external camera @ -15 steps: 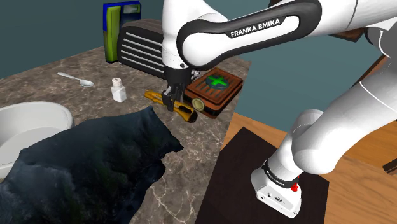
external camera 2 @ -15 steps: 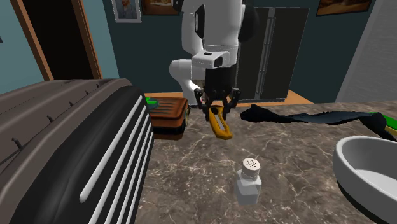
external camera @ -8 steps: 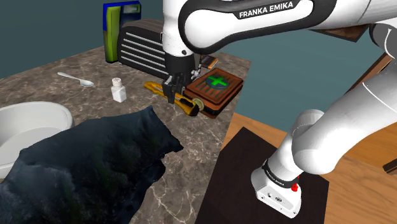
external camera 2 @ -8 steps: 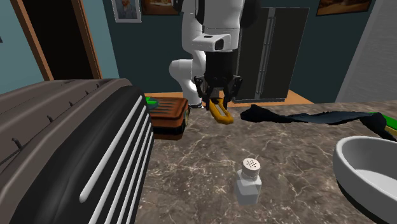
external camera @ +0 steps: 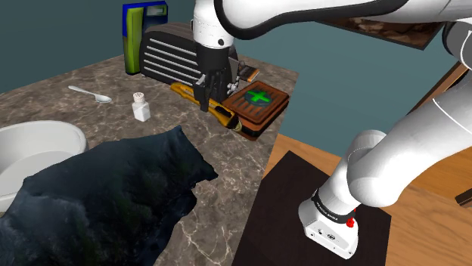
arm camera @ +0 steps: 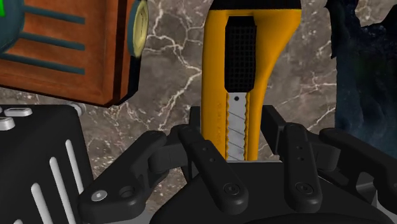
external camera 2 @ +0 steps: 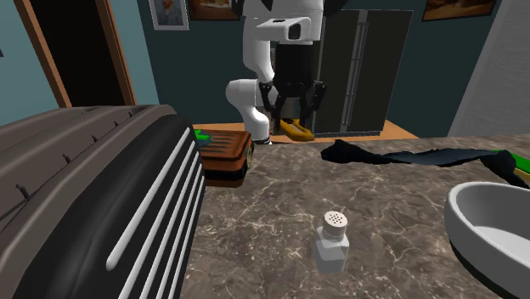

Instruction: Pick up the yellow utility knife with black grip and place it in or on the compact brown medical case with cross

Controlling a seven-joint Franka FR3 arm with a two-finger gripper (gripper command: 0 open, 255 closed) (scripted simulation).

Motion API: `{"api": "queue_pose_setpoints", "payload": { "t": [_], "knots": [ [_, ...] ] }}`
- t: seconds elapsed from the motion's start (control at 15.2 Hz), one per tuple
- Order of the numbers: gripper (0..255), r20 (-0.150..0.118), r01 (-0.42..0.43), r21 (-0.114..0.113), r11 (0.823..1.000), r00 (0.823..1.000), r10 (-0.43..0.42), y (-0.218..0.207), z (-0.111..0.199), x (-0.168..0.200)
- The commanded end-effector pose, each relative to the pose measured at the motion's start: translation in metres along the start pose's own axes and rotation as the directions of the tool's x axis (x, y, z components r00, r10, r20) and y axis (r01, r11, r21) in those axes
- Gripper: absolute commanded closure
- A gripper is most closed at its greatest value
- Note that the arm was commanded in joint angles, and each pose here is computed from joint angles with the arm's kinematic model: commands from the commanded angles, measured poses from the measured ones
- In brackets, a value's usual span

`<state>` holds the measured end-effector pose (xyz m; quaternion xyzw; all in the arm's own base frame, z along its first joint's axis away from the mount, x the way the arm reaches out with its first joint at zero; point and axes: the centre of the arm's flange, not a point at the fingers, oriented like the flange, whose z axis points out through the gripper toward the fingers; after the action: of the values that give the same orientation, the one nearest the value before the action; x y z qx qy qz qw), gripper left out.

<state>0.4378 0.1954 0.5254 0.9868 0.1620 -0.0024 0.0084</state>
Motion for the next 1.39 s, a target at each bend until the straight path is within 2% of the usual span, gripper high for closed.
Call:
{"api": "queue_pose_setpoints", "payload": {
  "t": [0.0, 0.33, 1.32],
  "knots": [
    [255, 0.0, 0.0, 0.0, 1.0, 1.0, 0.0, 0.0, -0.011, 0.0],
    [255, 0.0, 0.0, 0.0, 1.0, 1.0, 0.0, 0.0, -0.035, 0.0],
    [255, 0.0, 0.0, 0.0, 1.0, 1.0, 0.0, 0.183, -0.037, -0.077]
  ]
}}
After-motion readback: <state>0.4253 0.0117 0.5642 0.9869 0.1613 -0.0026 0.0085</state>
